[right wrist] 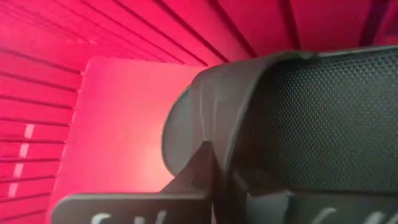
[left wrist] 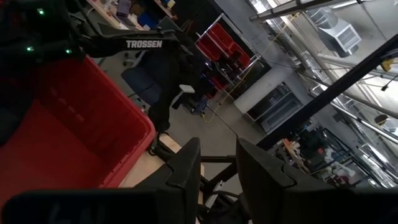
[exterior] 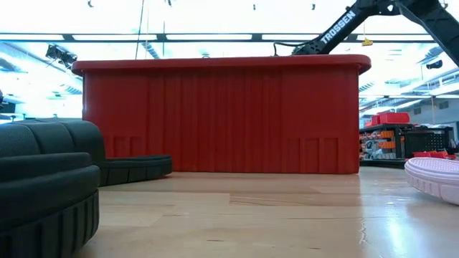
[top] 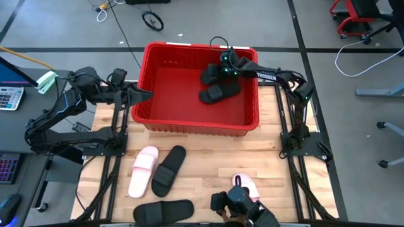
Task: Pick and place slides into bin
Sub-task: Put the black slide into the red bin, then adjust the black slides in the red bin
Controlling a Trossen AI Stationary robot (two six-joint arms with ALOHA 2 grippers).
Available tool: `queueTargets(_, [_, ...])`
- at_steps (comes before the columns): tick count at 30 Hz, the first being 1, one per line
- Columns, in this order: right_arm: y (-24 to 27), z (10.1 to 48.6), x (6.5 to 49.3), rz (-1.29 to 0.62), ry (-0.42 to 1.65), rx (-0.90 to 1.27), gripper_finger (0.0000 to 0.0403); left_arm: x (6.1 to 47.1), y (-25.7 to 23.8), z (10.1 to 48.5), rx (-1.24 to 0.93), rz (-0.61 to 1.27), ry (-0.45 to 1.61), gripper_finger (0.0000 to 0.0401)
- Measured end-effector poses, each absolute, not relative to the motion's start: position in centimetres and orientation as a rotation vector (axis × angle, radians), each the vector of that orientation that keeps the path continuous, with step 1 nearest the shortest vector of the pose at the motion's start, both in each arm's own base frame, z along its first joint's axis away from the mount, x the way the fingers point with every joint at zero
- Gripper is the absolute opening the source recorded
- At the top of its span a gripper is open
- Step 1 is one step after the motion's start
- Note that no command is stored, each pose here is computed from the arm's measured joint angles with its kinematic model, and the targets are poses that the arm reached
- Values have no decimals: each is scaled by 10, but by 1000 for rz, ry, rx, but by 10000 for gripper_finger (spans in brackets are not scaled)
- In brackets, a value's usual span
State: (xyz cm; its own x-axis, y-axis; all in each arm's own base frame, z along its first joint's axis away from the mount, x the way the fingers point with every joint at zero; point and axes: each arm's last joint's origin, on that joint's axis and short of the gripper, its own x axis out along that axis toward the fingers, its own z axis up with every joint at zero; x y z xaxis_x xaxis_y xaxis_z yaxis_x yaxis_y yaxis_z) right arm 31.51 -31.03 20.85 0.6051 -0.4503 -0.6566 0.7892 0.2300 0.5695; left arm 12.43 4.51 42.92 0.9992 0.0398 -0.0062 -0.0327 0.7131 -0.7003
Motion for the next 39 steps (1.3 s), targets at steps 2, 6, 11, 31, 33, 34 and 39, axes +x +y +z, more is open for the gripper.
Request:
queueTargets(2, [-313, 205, 313, -894, 404, 1032, 33, 124, 45, 429, -775, 40, -10, 107])
queueTargets(6, [-313, 195, 311, -888, 462, 1073, 76, 124, 45, 429, -773, 40, -9, 107])
queueTargets(11, [-309, 187, 311, -866, 527, 1108, 143, 124, 45, 429, -773, 40, -9, 107])
queueTargets(31, [-281, 237, 289, -1045, 632, 906, 205, 124, 45, 429, -775, 41, -9, 107])
queueTargets(33, [-277, 243, 290, -1026, 616, 902, 198, 124, 45, 429, -775, 41, -9, 107])
queueTargets(34, [-276, 246, 290, -1012, 612, 904, 195, 124, 45, 429, -775, 41, -9, 107])
queueTargets(39, [-268, 241, 295, -964, 663, 949, 168, 124, 45, 429, -774, 41, -9, 107])
